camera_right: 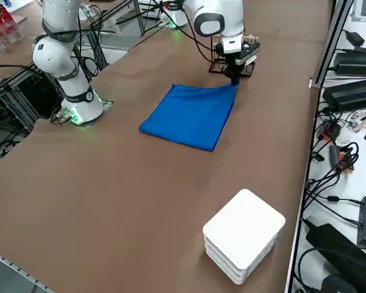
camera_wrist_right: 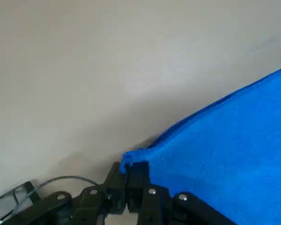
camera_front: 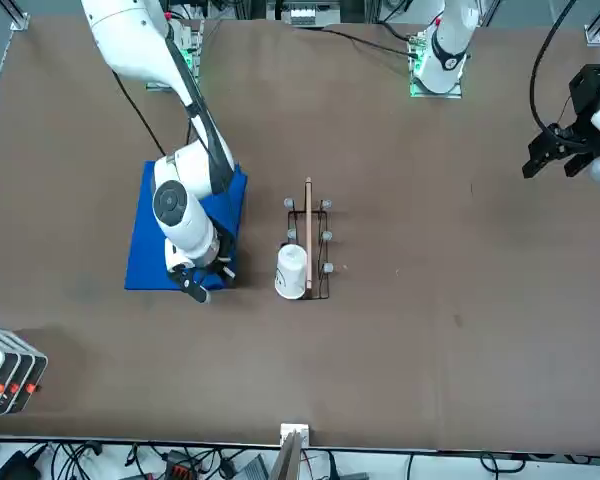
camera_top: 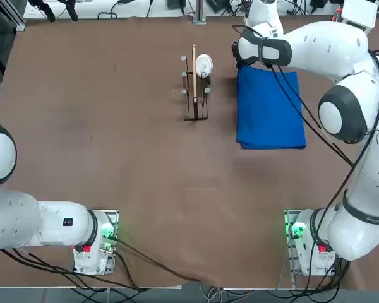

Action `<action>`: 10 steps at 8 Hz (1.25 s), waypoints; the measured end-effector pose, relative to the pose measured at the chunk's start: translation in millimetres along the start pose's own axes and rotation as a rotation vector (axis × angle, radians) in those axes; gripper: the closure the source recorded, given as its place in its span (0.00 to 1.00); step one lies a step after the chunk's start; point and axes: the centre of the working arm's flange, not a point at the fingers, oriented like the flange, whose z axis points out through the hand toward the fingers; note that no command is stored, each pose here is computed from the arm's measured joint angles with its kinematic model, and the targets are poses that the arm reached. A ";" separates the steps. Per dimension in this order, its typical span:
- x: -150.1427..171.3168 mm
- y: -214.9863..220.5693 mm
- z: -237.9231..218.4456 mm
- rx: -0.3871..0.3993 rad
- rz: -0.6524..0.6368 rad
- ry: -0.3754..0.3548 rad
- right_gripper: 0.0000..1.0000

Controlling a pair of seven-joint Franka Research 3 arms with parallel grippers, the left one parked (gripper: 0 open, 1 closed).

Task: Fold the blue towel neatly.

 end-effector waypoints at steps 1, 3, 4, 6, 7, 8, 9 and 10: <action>-0.2 0.1 1.0 -0.001 0.000 -0.001 0.97; -1.3 -0.9 7.2 -0.006 -0.002 -0.005 0.97; -1.3 -3.4 10.5 -0.006 -0.005 -0.005 0.97; 0.9 -8.9 13.5 -0.001 -0.007 -0.001 0.97; 2.3 -11.3 15.0 0.001 -0.008 0.002 0.96; 3.4 -13.2 18.0 0.001 -0.009 0.002 0.94; 4.0 -16.5 21.7 0.002 -0.012 0.004 0.80; 1.9 -21.1 26.0 0.003 -0.019 0.004 0.63</action>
